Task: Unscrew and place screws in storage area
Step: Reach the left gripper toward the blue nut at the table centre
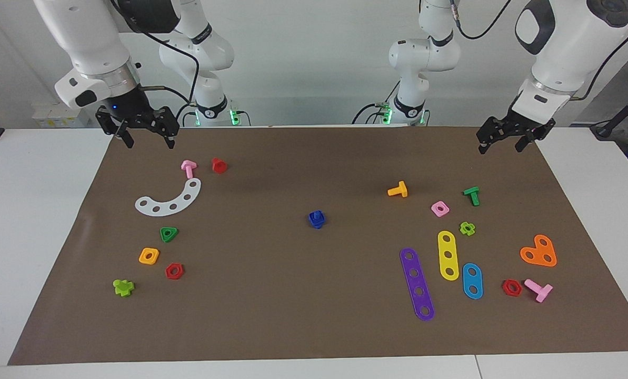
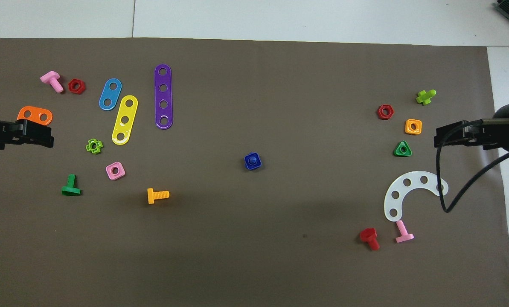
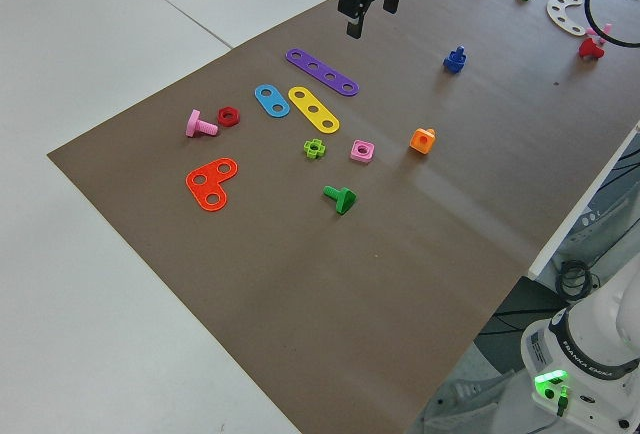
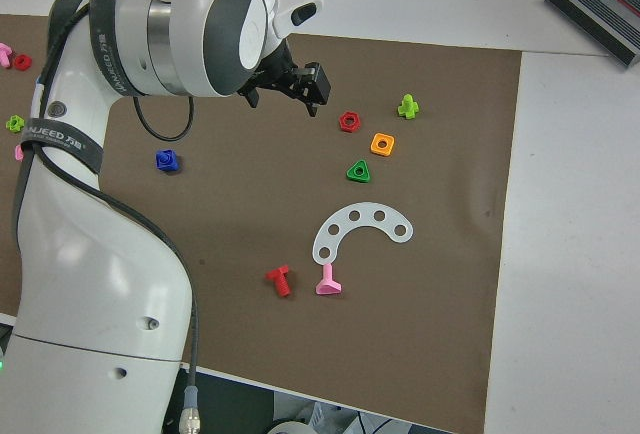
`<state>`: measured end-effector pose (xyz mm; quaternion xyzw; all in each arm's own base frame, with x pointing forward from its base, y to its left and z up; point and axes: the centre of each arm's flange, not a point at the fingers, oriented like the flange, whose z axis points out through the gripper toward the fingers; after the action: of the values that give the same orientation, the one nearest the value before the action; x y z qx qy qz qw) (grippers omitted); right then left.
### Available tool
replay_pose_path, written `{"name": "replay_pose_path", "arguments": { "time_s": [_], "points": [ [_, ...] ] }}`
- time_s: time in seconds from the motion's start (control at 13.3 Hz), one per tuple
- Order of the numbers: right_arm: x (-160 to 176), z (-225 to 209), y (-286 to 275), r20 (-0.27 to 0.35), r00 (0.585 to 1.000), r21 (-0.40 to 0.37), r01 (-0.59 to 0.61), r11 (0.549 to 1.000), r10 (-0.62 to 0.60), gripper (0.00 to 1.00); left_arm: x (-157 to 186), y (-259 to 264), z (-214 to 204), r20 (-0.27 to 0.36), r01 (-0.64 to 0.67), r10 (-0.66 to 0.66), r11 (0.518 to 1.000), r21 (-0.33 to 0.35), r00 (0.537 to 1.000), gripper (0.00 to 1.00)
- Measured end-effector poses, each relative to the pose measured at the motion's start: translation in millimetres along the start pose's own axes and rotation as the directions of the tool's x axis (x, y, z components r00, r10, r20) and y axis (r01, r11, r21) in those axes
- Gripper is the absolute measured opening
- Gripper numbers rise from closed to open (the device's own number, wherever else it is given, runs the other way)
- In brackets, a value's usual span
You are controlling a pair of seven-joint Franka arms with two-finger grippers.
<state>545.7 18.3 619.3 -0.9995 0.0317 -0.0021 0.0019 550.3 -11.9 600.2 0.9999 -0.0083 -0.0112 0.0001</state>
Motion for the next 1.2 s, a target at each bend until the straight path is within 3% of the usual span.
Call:
{"name": "replay_pose_path", "arguments": {
  "time_s": [0.53,0.82,1.2],
  "points": [
    [0.0,0.0,0.0,0.0,1.0,0.0,0.0,1.0,0.0,1.0,-1.0,11.8,1.6,0.004,-0.073,0.073,0.997,0.0,0.997,1.0],
    [0.0,0.0,0.0,0.0,1.0,0.0,0.0,1.0,0.0,1.0,-5.3,100.2,16.0,0.023,-0.088,0.088,0.996,0.0,0.996,1.0],
    [0.0,0.0,0.0,0.0,1.0,0.0,0.0,1.0,0.0,1.0,15.0,249.6,91.1,-0.046,0.13,-0.133,0.989,-0.065,0.99,1.0]
  ]
}}
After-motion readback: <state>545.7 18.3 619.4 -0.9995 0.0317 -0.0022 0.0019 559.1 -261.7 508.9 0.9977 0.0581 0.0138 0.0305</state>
